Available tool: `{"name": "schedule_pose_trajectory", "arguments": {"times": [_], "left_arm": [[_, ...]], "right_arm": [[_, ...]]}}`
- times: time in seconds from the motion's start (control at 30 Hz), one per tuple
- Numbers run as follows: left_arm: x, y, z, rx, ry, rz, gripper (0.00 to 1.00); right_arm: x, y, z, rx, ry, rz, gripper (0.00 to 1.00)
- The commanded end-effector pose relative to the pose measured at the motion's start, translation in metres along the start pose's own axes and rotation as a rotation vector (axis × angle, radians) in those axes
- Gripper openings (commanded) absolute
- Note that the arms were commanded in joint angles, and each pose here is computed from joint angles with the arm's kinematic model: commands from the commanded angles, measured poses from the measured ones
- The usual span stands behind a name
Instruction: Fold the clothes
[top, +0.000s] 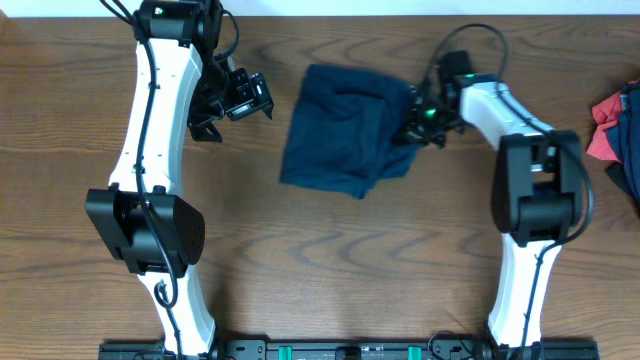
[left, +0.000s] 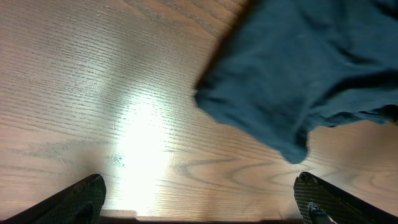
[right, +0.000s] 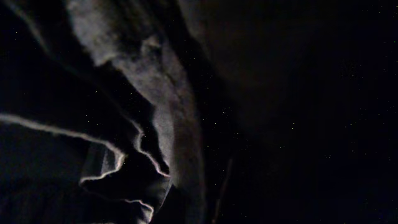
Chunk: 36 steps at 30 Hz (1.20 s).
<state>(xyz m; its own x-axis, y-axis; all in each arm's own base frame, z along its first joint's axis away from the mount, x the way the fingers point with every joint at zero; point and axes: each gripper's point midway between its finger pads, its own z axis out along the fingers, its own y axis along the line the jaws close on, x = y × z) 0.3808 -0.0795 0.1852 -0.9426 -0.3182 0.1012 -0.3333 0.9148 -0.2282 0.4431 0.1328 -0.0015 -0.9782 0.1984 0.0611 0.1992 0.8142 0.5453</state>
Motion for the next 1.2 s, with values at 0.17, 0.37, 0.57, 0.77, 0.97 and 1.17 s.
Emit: {"name": "schedule_pose_trajectory", "arguments": {"times": [0.17, 0.37, 0.57, 0.77, 0.97, 1.17], "left_arm": [[-0.002, -0.001, -0.004, 0.0, -0.014, 0.012, 0.98], [-0.002, -0.002, -0.002, 0.001, -0.015, 0.015, 0.98], [-0.005, -0.003, -0.001, 0.005, -0.025, 0.018, 0.98], [-0.007, -0.003, -0.001, 0.007, -0.03, 0.02, 0.98], [-0.006, -0.003, -0.001, 0.007, -0.03, 0.02, 0.98], [-0.007, -0.003, -0.001, 0.008, -0.031, 0.02, 0.98]], "right_arm": [[-0.006, -0.049, -0.008, 0.125, -0.014, -0.02, 0.25], [-0.008, -0.046, -0.007, 0.117, -0.021, -0.031, 0.53], [-0.008, -0.047, -0.008, 0.119, -0.023, -0.033, 0.99], [-0.008, -0.041, -0.007, 0.094, -0.018, -0.044, 0.99], [-0.003, -0.044, -0.007, 0.105, -0.002, -0.033, 0.99], [0.01, -0.07, -0.016, 0.208, 0.047, 0.003, 0.99]]}}
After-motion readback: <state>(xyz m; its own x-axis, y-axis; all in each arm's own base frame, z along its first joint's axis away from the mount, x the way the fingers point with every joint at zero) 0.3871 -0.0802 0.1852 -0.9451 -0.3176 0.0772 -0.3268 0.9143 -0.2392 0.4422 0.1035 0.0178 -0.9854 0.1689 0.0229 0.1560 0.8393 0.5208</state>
